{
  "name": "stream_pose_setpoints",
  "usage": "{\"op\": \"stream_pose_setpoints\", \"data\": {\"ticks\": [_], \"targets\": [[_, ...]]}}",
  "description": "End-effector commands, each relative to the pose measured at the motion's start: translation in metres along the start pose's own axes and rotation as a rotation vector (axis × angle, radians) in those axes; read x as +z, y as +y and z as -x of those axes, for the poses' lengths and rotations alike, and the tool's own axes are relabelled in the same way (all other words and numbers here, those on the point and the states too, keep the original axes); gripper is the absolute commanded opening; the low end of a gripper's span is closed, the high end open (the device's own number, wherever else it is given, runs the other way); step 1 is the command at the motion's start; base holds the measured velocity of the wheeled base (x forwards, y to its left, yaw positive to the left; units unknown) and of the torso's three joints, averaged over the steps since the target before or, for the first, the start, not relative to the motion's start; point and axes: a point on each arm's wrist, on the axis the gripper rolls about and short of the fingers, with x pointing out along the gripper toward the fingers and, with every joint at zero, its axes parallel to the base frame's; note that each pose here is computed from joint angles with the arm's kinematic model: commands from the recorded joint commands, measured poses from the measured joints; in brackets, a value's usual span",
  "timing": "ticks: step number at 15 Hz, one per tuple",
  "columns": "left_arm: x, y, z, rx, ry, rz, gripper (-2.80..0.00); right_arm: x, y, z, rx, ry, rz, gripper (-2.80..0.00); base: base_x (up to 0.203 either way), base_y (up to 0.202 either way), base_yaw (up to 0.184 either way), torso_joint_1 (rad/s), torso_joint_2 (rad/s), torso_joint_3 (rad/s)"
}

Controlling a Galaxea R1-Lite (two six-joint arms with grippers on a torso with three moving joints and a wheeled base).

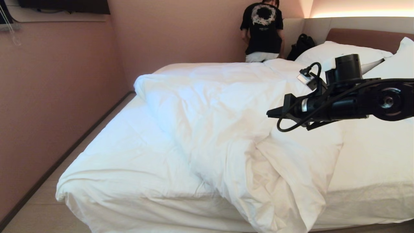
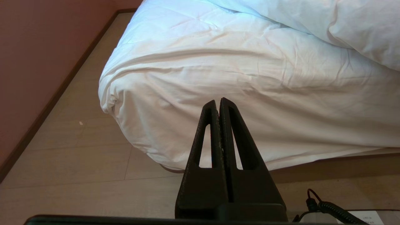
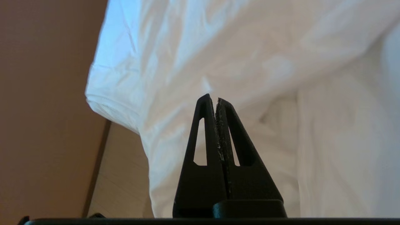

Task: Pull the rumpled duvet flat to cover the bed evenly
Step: Hold the folded corner of the quilt

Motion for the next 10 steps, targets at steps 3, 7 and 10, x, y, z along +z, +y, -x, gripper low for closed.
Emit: {"op": "stream_pose_setpoints", "data": {"ticks": [3, 7, 10], "targets": [[0.0, 0.0, 0.0, -0.001, 0.001, -0.001, -2.8, 0.027, -0.018, -0.036, 0.071, -0.072, -0.039, -2.8, 0.0, 0.0, 0.0, 0.0, 0.0, 0.0], [0.0, 0.0, 0.0, -0.001, 0.001, -0.001, -2.8, 0.051, -0.05, -0.055, 0.017, -0.094, -0.123, -2.8, 0.0, 0.0, 0.0, 0.0, 0.0, 0.0], [0.0, 0.0, 0.0, -0.001, 0.001, -0.001, -2.8, 0.058, -0.08, -0.062, -0.038, -0.091, -0.165, -2.8, 0.0, 0.0, 0.0, 0.0, 0.0, 0.0]]}}
